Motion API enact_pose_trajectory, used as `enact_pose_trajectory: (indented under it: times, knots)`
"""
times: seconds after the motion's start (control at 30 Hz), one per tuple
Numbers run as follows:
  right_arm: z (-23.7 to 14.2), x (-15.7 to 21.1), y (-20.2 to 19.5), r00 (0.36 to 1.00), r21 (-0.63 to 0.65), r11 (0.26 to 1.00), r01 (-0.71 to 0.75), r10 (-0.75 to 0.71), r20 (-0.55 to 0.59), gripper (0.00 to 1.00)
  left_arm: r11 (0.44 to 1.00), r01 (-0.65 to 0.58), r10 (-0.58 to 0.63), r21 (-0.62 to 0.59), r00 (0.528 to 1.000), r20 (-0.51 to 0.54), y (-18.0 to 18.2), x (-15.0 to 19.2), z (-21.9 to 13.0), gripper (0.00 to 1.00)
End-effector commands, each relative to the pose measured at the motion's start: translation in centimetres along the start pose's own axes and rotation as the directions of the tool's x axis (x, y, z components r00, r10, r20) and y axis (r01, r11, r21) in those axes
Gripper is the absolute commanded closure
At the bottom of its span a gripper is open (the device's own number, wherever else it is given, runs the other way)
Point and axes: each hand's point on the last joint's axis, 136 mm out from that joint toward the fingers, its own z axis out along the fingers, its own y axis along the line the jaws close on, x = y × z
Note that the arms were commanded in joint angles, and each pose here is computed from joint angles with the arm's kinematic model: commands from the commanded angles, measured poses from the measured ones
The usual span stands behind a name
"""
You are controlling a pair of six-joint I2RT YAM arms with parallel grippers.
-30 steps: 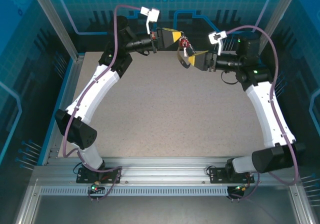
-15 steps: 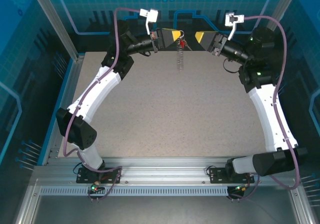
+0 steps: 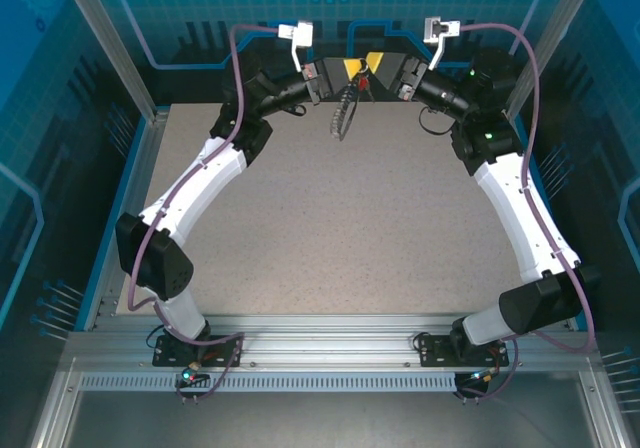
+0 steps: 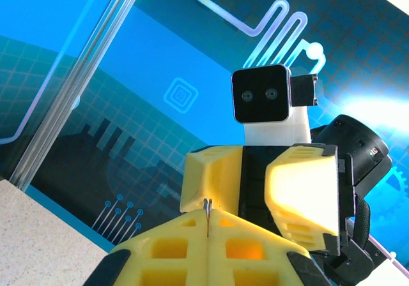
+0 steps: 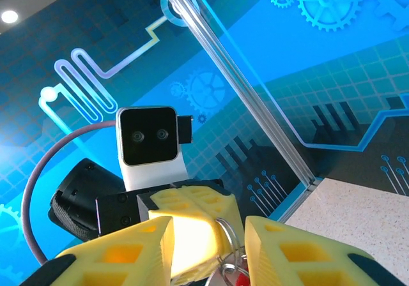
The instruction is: Put the keys on the keyring
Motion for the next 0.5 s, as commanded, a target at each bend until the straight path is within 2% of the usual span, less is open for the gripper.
enact_pose_trajectory:
  times: [0.0, 0.47]
  knots:
    - [0.2, -0.7, 0.8, 0.999, -0.023, 1.0, 0.02, -0.019, 0.033, 0.69, 0.996, -0.062, 0.057, 0.058, 0.996, 0.074, -3.8, -2.3, -0.7, 1.0]
    - [1.3, 1.1, 0.9, 1.0, -0.068, 0.998, -0.003, 0.001, -0.024, 0.72, 0.996, -0.064, 0.059, 0.061, 0.995, 0.077, -3.9, -2.3, -0.7, 1.0]
